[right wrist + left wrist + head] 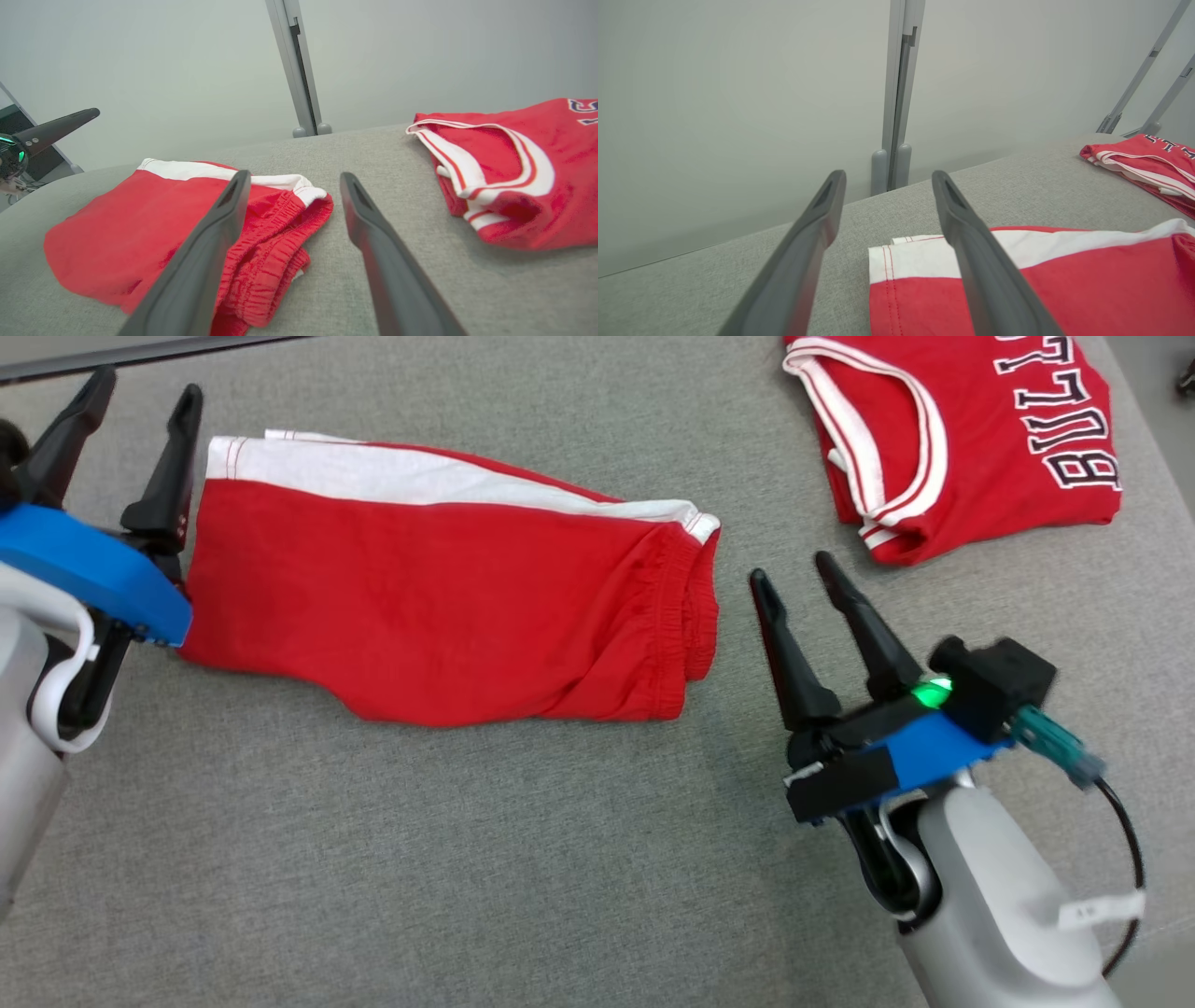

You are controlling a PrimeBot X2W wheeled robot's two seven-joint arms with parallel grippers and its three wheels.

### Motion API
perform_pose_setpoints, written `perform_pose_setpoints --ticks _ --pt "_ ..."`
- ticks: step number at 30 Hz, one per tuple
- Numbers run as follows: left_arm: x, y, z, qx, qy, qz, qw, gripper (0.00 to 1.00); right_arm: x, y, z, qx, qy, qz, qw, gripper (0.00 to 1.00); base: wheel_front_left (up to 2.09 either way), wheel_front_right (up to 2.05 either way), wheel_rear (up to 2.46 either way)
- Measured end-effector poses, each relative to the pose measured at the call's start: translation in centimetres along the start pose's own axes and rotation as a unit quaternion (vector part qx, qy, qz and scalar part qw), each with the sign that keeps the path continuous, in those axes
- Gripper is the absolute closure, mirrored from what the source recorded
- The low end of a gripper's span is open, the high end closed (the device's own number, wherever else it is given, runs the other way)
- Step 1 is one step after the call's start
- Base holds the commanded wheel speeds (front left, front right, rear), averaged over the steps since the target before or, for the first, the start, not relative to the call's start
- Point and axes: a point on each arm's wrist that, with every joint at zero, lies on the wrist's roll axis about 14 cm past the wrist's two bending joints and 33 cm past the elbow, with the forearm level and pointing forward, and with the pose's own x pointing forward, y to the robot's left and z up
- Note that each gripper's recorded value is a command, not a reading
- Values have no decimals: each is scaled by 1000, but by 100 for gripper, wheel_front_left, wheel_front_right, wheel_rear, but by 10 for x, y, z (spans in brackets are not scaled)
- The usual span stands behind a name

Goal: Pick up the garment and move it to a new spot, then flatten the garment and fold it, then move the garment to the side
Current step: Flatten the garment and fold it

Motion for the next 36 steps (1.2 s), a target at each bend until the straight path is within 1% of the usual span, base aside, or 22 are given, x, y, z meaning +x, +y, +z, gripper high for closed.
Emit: perform_pose_setpoints --ticks 5,8,15,21,25,31,34,36 --pt "-7 3 8 -2 -8 6 1000 0 -21 0 26 -35 -44 -4 998 0 0 0 0" --pt "-11 4 0 -5 1 7 1000 0 -32 -1 34 -50 -59 -11 997 0 0 0 0" --pt "-24 -3 -41 -35 52 9 998 0 -52 -2 31 -41 -57 -26 997 0 0 0 0" --pt "-40 -15 -80 -63 107 7 992 0 -54 -2 33 -35 -61 -29 997 0 0 0 0" --pt "-45 -20 -98 -80 142 7 987 0 -53 -2 31 -33 -60 -28 997 0 0 0 0" --pt "-45 -13 -110 -76 169 19 983 0 -51 -2 29 -31 -58 -27 997 0 0 0 0" --pt "-44 -12 -112 -65 175 21 982 0 -52 -3 29 -30 -57 -29 998 0 0 0 0" --pt "-44 -15 -114 -73 182 19 980 0 -52 -3 30 -29 -58 -30 997 0 0 0 0"
